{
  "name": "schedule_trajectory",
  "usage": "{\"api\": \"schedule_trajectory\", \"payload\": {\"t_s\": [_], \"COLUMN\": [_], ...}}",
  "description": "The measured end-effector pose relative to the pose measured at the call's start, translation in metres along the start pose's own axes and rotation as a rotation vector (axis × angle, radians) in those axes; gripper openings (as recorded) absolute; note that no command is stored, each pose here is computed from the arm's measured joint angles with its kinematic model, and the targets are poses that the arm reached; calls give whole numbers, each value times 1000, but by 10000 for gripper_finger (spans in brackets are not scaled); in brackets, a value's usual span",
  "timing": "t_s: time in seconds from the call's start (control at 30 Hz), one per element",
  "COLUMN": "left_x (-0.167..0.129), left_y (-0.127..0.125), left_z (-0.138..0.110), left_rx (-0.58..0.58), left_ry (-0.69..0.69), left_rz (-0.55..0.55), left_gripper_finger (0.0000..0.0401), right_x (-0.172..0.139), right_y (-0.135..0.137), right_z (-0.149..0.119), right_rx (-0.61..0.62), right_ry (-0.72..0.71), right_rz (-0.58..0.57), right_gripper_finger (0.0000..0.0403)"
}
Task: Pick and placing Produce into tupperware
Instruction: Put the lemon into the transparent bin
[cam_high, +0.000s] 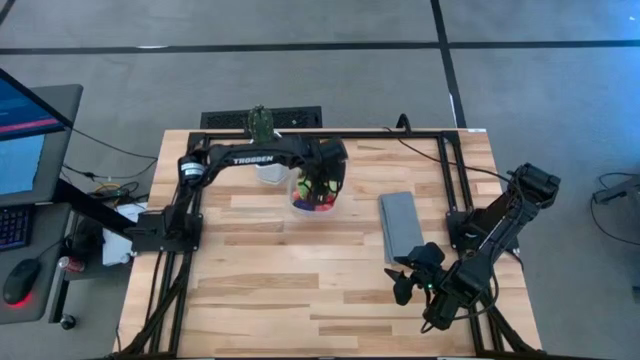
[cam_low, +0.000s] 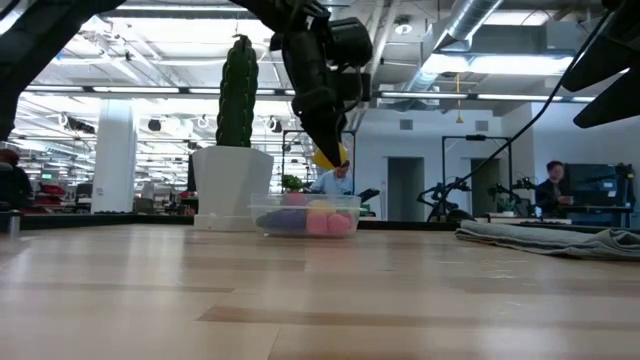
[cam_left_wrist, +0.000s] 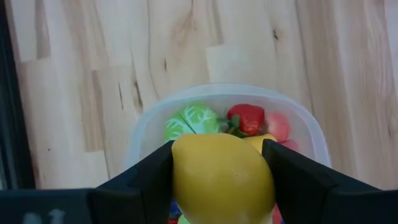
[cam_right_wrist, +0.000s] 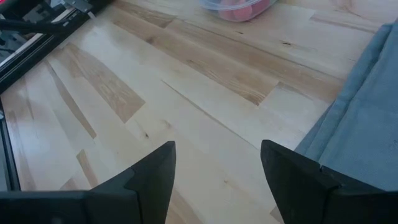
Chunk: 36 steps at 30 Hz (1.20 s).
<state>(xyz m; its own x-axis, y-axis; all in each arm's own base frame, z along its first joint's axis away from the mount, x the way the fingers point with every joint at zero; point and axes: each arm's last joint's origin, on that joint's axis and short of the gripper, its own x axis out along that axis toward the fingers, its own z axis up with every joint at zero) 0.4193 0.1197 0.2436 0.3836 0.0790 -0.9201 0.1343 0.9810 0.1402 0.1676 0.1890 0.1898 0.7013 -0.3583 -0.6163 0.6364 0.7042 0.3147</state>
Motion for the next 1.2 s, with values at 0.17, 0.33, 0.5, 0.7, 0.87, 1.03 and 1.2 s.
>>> {"api": "schedule_trajectory", "payload": {"t_s": [0.17,0.33,0.5,0.7,0.87,1.03,1.2], "left_x": [0,-1,-1,-1,2,11,13], "left_y": [11,15,17,19,24,25,24], "left_z": [-3,-4,-2,-3,-5,-12,-13], "left_rx": [-28,-39,-38,-41,-62,-100,-100], "left_ry": [-23,-39,-57,-63,-73,-69,-60], "left_rz": [6,5,15,4,-9,-43,-49], "left_gripper_finger": [210,210,210,210,210,210,210], "right_x": [0,0,0,0,0,0,0], "right_y": [0,0,0,0,0,0,0], "right_z": [0,0,0,0,0,0,0], "right_rx": [-2,-3,-2,7,8,10,9], "right_ry": [-1,-1,-1,-1,-1,-1,-1], "right_rz": [-2,-2,-2,-1,0,1,1], "right_gripper_finger": [260,260,260,260,260,260,260]}}
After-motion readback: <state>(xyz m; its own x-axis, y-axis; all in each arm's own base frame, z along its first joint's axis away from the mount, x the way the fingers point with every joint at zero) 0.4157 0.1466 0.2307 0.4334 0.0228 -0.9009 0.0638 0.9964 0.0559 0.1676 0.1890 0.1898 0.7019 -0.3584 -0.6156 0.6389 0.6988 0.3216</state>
